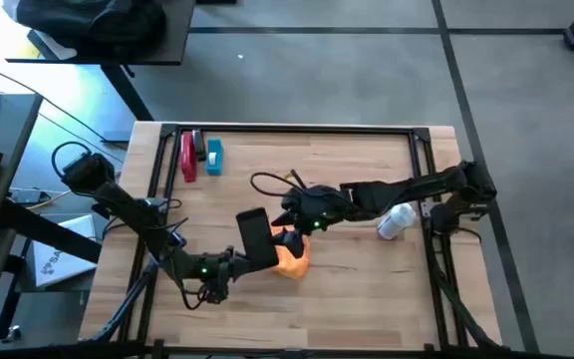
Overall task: Apply microfiber cloth
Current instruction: Wipe the front and back of the black cellphone using the yellow microfiber cloth
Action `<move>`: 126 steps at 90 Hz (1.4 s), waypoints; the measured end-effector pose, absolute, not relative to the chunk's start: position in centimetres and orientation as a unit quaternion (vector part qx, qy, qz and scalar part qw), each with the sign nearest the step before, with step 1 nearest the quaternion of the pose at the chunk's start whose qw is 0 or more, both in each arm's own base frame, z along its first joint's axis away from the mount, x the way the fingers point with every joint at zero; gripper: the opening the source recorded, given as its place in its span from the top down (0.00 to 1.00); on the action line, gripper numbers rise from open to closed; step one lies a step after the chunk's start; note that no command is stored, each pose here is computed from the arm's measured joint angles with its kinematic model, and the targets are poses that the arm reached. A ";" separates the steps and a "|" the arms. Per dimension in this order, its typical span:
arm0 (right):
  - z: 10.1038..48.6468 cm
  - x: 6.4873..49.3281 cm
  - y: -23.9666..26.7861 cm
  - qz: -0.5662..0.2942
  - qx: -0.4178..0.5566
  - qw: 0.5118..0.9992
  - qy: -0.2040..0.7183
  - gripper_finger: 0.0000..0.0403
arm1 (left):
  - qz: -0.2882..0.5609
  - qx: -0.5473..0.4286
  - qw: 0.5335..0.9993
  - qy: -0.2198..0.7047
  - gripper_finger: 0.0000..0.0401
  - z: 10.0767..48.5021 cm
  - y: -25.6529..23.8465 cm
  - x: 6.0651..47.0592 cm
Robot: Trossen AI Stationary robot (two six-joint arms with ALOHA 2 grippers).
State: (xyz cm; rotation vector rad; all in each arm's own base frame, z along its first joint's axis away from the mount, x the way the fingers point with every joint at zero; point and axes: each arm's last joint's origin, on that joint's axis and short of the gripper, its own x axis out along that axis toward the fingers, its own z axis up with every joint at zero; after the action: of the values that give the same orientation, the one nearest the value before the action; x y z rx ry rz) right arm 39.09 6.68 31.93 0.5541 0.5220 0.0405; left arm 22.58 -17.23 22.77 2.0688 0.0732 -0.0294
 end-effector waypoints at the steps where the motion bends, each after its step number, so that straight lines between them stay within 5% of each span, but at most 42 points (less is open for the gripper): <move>1: 32.0 39.1 6.7 0.020 0.271 0.929 0.253 0.37 | -0.012 0.860 0.510 0.030 0.94 22.8 -17.2 22.6; 44: 32.9 39.6 6.9 0.072 0.272 0.937 0.208 0.41 | -0.003 0.858 0.513 0.023 0.94 23.9 -18.0 22.6; 91: 31.4 41.4 8.0 0.133 0.290 0.928 0.194 0.95 | -0.003 0.825 0.565 0.023 0.91 24.0 -17.3 23.2; 106: 31.8 41.3 8.0 0.136 0.282 0.932 0.182 0.97 | -0.011 0.721 0.692 -0.028 0.78 24.6 -17.8 22.9; 126: 33.0 40.5 7.9 0.135 0.197 0.959 0.156 1.00 | 0.017 0.463 0.882 -0.079 0.52 27.9 -17.6 20.9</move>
State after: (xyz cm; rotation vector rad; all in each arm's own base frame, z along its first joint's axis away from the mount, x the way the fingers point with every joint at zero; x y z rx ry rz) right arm 40.52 7.87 33.05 0.3987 0.3158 0.2736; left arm 20.89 -17.62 27.93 0.9649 -0.1638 0.0345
